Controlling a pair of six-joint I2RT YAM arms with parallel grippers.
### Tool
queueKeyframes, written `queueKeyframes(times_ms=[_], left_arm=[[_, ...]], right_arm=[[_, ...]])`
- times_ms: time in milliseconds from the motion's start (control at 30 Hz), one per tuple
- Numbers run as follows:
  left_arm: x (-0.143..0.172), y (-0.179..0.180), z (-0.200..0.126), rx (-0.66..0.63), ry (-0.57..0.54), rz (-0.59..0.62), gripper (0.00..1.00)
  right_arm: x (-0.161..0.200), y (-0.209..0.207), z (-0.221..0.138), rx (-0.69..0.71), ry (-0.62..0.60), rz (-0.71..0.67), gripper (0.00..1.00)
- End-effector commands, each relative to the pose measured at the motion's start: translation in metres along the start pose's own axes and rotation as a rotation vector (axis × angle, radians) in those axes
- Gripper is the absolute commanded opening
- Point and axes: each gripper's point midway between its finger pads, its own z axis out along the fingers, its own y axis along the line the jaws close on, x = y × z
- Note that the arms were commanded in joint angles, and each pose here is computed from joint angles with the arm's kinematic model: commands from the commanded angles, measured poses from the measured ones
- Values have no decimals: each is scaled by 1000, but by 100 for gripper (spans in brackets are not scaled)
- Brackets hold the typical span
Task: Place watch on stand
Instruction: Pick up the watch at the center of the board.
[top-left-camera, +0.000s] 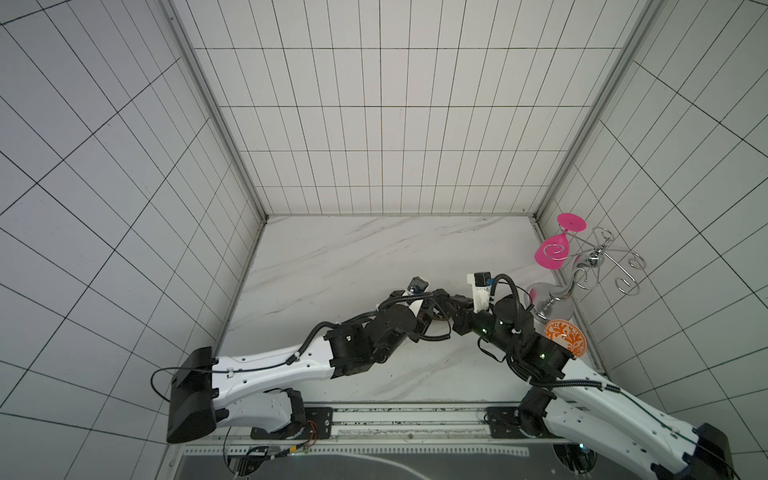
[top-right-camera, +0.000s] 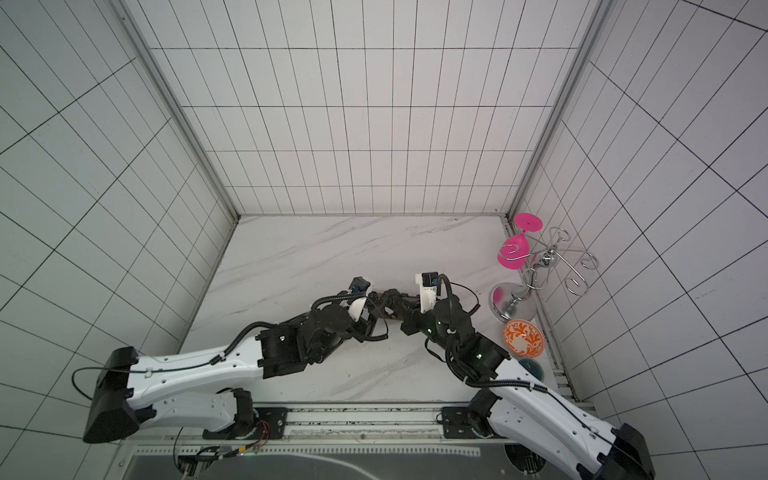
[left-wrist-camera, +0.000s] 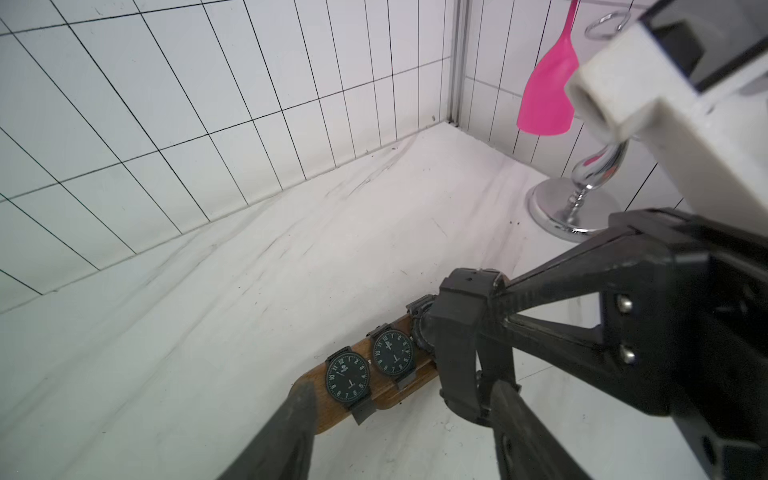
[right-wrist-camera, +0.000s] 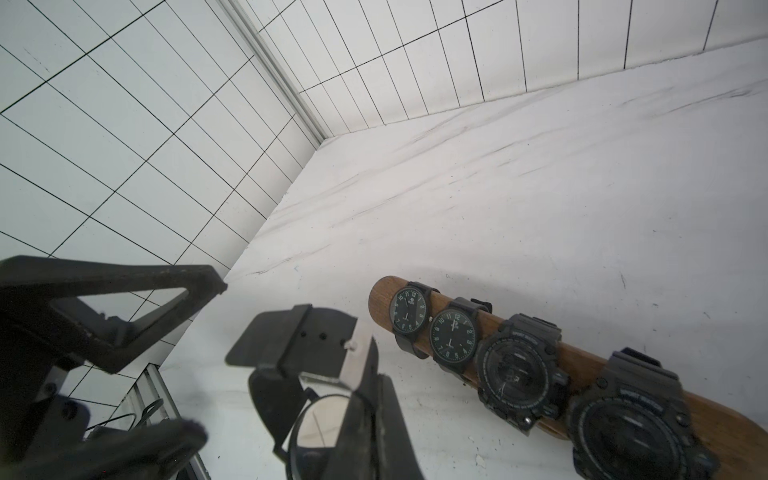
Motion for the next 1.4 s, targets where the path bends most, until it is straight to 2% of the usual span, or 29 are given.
queueKeyframes(times_ms=[0,67,333,433,667,800,1100,1367], left_arm=[[-28,7,-17,15,-163,-111,80],[-29,13,-25,17,-217,-128,84],[-13,21,-54,109,-453,-110,84],[-8,7,-55,173,-449,-36,82],[-5,-11,-47,242,-466,-1,81],[-3,-16,-38,239,-449,11,82],[-8,-29,-25,278,-455,-60,82],[-16,-39,-24,329,-467,-94,72]], right_arm=[[-53,28,-15,-44,-118,32,0],[-55,29,-16,-47,-120,37,0],[-66,43,-23,-95,-132,41,0],[-71,50,-26,-122,-138,48,0],[-79,71,-30,-224,-137,80,0],[-80,77,-32,-256,-143,94,0],[-80,89,-35,-321,-165,96,0],[-77,97,-37,-365,-186,88,0]])
